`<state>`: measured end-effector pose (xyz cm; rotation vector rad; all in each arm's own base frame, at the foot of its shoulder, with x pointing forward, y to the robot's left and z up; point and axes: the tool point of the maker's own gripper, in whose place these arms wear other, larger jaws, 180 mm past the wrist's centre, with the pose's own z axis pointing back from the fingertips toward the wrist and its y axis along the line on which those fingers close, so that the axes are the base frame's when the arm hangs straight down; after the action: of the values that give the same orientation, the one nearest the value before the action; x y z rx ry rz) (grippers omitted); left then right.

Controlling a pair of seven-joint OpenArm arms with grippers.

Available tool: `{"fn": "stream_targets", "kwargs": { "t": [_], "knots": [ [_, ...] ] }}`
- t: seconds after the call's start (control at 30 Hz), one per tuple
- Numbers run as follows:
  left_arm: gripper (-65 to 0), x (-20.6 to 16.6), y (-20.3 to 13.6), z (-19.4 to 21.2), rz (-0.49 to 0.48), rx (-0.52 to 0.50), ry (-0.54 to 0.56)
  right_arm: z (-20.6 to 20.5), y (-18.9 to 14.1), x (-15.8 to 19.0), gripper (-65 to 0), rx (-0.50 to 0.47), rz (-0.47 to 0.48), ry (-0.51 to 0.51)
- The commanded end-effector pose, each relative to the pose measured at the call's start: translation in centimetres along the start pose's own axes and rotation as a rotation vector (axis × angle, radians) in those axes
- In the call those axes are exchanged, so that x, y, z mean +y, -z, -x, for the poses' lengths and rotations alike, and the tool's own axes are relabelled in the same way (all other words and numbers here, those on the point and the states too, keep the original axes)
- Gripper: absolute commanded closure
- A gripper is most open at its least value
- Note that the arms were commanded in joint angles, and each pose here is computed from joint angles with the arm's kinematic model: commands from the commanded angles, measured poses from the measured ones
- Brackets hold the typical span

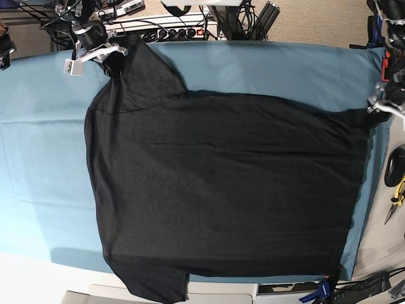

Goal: Fold the T-shirt properly
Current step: 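Reach the left gripper to the other shoulder corner and grasp it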

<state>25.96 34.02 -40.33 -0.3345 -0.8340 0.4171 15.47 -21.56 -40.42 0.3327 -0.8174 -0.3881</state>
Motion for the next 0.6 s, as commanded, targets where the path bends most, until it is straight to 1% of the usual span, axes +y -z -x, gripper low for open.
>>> {"fn": "stream_targets", "kwargs": {
  "t": [0.0, 0.1, 0.17, 0.37, 0.43, 0.57],
  "knots": [
    [-31.7, -0.8, 0.4, 1.4, 0.017, 0.064, 0.018, 2.2, -0.6, -1.8, 0.0, 0.105, 0.080, -0.025],
    [-31.7, -2.0, 1.4, 2.6, 0.038, 0.090, 0.022, 2.2, -0.6, -1.8, 0.0, 0.105, 0.081, -0.026],
    [-31.7, -2.2, 1.6, 2.8, 0.038, 0.089, 0.032, 2.3, -0.6, -1.9, 0.0, 0.107, 0.085, -0.031],
    [-31.7, -1.6, 1.3, 1.4, 0.019, 0.073, 0.069, 2.3, -0.6, -1.8, 0.0, 0.107, 0.084, -0.030],
    [-31.7, -1.5, 0.9, 0.2, 0.018, 0.048, 0.084, 2.3, -0.6, -1.8, 0.0, 0.107, 0.084, -0.030],
    [-31.7, -1.6, -0.5, -3.1, 0.003, -0.039, 0.142, 2.3, -0.6, -1.8, 0.0, 0.107, 0.084, -0.030]
  ]
}}
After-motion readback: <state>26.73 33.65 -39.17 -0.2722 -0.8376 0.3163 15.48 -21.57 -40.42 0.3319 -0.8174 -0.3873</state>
